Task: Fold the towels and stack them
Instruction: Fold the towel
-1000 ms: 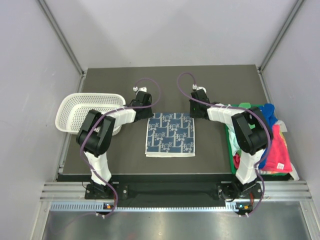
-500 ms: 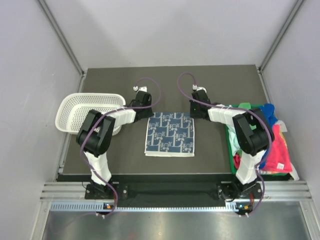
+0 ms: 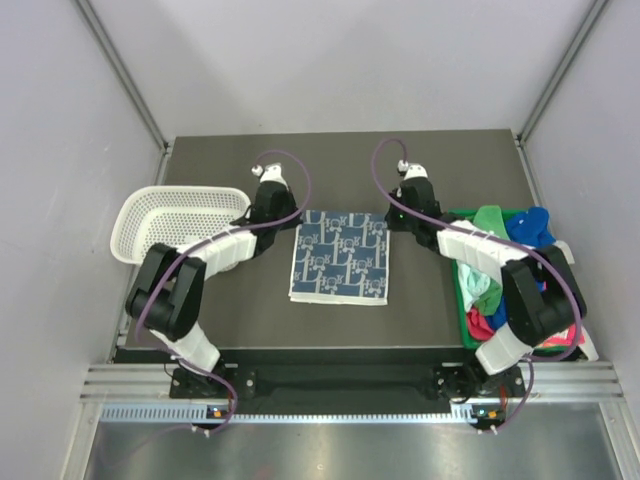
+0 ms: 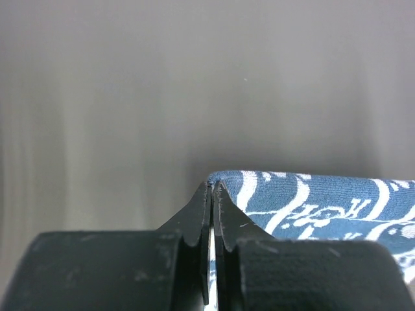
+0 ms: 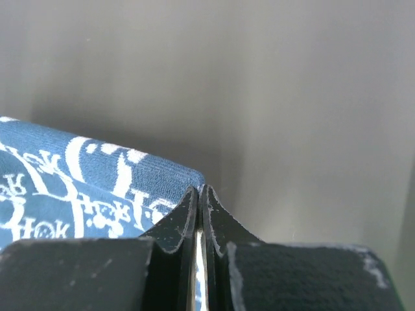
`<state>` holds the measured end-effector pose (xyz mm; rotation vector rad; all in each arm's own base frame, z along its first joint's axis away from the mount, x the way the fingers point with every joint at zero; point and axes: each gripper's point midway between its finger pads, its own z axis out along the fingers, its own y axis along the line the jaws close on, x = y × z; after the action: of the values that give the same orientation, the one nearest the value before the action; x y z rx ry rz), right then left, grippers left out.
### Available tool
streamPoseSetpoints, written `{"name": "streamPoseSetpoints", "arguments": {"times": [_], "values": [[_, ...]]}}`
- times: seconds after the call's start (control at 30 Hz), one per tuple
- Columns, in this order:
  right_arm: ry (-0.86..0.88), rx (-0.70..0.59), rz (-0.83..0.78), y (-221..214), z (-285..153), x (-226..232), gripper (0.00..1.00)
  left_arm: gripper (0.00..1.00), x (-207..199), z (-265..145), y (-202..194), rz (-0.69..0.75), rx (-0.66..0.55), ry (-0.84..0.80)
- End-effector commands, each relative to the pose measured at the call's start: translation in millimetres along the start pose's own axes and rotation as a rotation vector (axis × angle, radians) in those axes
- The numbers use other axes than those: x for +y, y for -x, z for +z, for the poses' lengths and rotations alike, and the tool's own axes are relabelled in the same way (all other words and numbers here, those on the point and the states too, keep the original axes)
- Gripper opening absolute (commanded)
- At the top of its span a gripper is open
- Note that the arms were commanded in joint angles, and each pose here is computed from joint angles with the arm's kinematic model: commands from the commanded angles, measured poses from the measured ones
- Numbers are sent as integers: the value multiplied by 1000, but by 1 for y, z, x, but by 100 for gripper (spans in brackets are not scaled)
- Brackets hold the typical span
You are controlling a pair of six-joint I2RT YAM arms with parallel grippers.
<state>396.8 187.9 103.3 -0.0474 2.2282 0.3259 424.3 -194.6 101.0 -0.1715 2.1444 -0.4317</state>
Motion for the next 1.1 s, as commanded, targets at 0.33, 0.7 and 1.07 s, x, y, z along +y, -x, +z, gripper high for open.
{"name": "streamPoseSetpoints", "arguments": {"times": [0.33, 0.7, 1.07], "values": [[107, -70, 44, -32, -58, 8, 3, 0, 3, -59, -20, -89, -79, -123], [137, -25, 53, -84, -85, 23, 3, 0, 15, -90, -62, -89, -31, -154], [104, 10, 54, -112, -93, 21, 4, 0, 16, -108, -86, -114, 2, -179]]}}
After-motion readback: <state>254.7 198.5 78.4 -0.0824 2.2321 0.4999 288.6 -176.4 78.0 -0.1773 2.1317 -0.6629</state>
